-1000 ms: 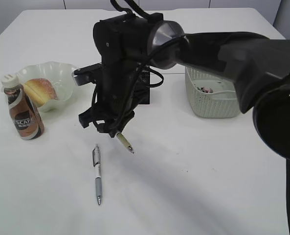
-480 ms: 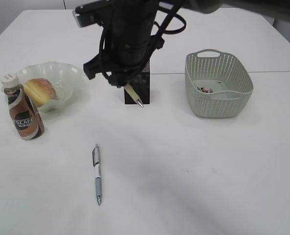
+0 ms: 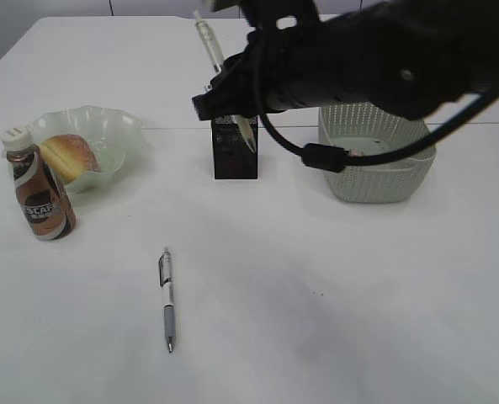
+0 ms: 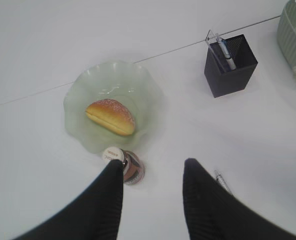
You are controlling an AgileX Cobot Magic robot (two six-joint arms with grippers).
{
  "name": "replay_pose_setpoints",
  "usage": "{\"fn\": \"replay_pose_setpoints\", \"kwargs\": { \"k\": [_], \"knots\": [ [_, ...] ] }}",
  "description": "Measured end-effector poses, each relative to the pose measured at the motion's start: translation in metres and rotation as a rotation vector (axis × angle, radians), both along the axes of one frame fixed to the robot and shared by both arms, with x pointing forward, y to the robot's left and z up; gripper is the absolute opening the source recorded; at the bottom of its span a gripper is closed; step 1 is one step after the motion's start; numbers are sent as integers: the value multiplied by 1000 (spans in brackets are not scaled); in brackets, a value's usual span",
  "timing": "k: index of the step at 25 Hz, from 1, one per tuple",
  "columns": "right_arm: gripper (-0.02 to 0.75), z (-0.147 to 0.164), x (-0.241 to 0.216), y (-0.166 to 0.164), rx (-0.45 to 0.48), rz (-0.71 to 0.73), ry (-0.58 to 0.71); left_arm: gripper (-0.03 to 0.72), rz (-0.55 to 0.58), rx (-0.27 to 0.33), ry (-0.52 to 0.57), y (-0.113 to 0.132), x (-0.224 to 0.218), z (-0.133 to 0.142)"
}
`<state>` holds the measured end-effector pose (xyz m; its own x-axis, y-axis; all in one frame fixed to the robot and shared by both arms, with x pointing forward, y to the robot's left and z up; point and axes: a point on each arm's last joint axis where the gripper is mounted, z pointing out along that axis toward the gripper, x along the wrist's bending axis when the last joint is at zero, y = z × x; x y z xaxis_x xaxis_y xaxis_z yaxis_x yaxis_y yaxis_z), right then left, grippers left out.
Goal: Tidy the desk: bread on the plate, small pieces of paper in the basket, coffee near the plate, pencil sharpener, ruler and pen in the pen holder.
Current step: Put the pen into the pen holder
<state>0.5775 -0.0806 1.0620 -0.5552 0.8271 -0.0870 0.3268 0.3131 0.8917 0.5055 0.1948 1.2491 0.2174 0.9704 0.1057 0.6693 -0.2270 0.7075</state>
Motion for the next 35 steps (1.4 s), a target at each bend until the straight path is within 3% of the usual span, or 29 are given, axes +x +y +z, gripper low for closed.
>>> {"fn": "replay_pose_setpoints", "kwargs": {
  "k": [3,9,21,35],
  "knots": [
    [80,-6,4,-23,117,-10,-119,298,8,19,2,0,4,-2],
    [80,-2,19,-35,225,-13,-266,298,14,39,12,-2,10,-7],
    [80,-23,111,-27,248,-70,-348,298,29,89,29,-4,23,-18],
    [80,-88,155,-21,185,-108,-243,297,54,139,1,0,24,-16]
  ]
}}
